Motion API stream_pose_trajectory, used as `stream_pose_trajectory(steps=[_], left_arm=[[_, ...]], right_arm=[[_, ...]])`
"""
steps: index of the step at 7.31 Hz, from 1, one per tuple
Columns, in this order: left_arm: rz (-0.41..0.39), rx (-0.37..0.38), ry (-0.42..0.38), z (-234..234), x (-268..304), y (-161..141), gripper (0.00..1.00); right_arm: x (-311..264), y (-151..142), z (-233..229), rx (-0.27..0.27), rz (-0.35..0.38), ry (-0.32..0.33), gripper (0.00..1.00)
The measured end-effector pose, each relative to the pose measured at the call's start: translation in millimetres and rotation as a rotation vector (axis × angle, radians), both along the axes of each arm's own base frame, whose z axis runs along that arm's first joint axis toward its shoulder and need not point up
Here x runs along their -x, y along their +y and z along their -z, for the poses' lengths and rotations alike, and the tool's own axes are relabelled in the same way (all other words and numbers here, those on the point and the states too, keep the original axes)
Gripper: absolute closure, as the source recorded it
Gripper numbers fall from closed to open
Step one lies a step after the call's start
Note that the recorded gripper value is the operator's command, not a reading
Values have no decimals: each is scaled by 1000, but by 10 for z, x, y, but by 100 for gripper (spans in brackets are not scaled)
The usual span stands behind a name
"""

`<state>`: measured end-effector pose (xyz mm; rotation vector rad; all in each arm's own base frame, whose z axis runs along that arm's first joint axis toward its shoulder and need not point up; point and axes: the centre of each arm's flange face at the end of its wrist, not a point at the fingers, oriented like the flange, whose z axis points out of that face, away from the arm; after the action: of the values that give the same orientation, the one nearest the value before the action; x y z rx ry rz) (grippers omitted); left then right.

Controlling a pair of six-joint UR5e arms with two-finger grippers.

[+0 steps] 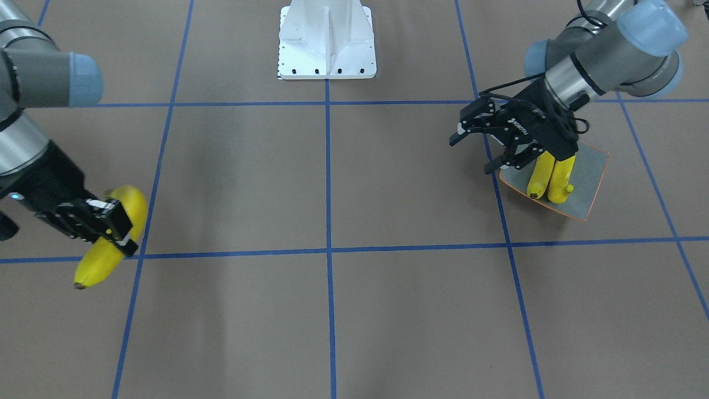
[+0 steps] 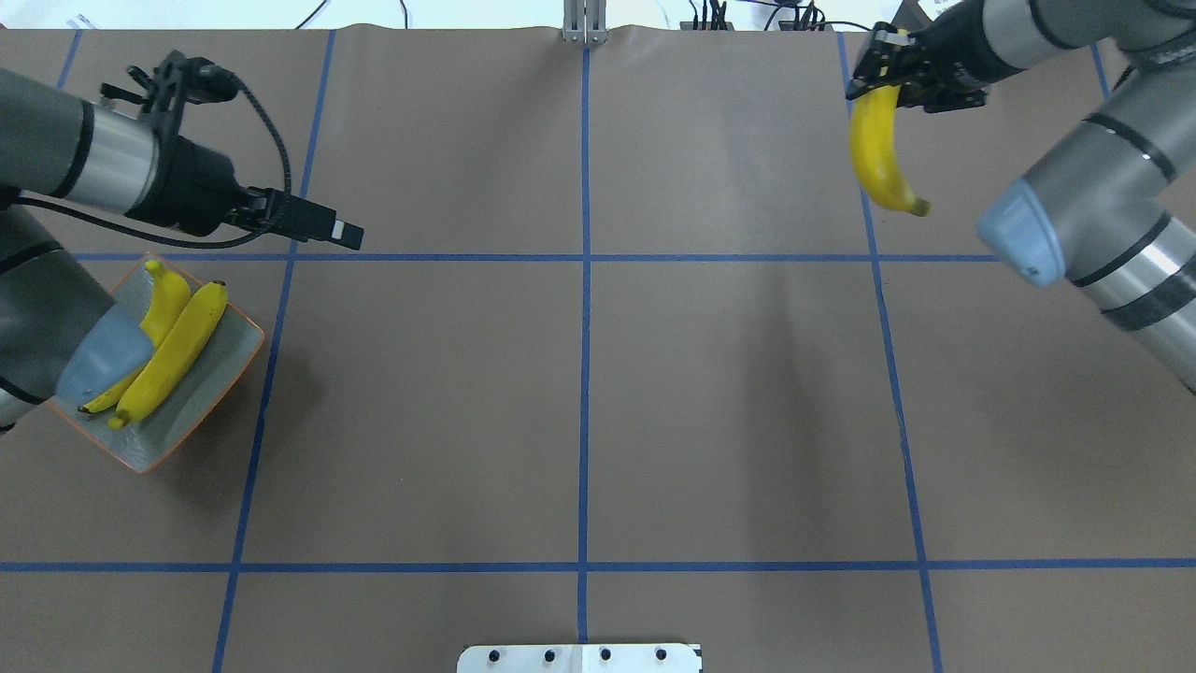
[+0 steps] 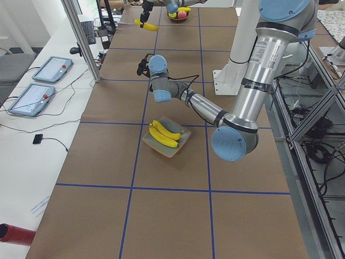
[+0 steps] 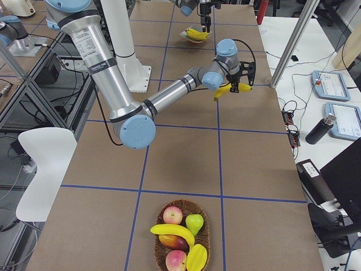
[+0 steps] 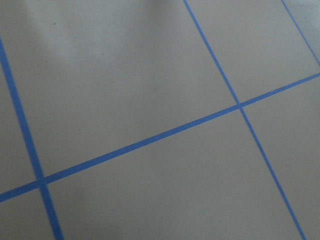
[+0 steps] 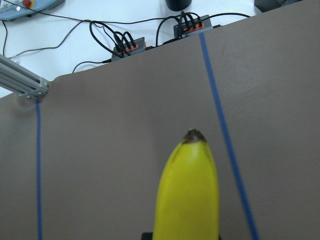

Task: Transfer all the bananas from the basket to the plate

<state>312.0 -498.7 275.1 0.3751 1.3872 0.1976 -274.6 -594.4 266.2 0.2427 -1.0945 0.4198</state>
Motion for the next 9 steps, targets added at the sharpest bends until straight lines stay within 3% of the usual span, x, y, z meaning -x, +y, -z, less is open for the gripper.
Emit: stream_pose_trajectory(steps=[3, 5, 9], left_arm=[[35, 80, 131, 963, -338, 15, 0], [39, 96, 172, 1226, -381, 51, 0], [13, 85, 197, 1358, -439, 212, 0]], right_arm=[[628, 464, 792, 77, -77, -221, 100], [985, 795, 1164, 141, -126, -363, 100], [1360, 1416, 1718, 169, -137, -511, 100]])
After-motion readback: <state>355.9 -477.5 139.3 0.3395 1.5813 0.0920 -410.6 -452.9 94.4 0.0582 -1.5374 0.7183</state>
